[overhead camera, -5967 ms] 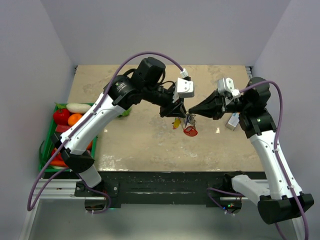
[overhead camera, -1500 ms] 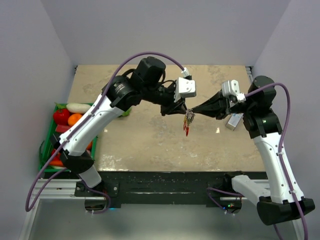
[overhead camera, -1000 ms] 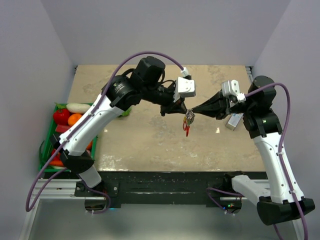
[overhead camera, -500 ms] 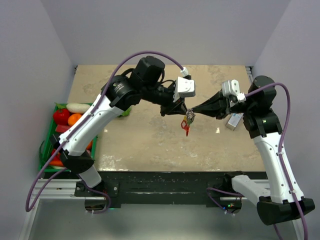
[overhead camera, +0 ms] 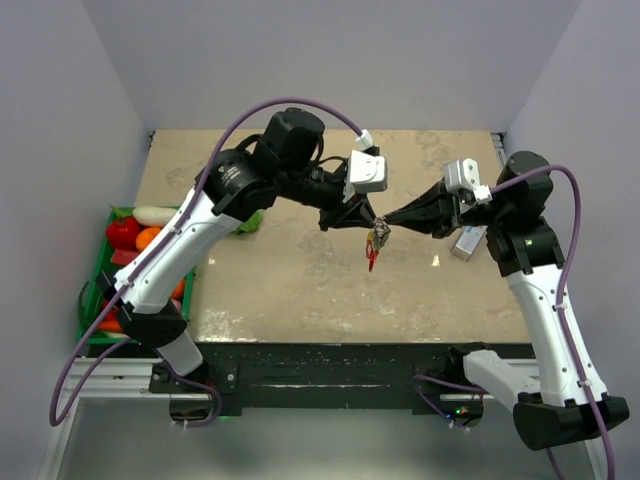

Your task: Remove the keys from the keyring

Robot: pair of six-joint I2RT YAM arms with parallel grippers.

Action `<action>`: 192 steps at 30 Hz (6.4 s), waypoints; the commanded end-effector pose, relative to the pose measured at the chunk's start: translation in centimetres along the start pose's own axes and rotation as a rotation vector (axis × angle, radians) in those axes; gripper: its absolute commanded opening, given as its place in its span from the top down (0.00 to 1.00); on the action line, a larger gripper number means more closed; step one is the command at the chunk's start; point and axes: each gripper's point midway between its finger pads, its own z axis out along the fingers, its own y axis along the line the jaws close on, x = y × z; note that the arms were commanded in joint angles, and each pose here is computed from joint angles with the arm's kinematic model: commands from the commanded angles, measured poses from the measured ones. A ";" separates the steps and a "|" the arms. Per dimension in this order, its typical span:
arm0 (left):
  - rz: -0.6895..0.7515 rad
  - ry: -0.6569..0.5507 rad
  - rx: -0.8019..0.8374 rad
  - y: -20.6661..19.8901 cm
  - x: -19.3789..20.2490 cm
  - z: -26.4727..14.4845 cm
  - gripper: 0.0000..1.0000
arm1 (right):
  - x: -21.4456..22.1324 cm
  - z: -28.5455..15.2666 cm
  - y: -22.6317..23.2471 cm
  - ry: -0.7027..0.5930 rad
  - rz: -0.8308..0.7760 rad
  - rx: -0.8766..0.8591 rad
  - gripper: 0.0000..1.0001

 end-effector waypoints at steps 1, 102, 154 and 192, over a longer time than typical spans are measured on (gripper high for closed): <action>0.045 -0.076 0.007 -0.9 -2.5 -1.7 0.87 | -0.8 -0.1 -0.4 -0.008 -0.037 0.010 1.00; 0.027 -0.026 0.073 -1.9 -1.0 1.1 1.00 | -4.0 -0.8 3.6 -0.069 -0.198 -0.149 1.00; 0.064 -0.087 0.093 -2.6 -3.2 0.3 0.77 | -2.9 -1.6 3.6 -0.058 -0.193 -0.096 1.00; 0.027 -0.058 0.231 -4.2 -1.6 2.6 0.80 | -3.3 -1.7 3.3 -0.057 -0.216 -0.089 1.00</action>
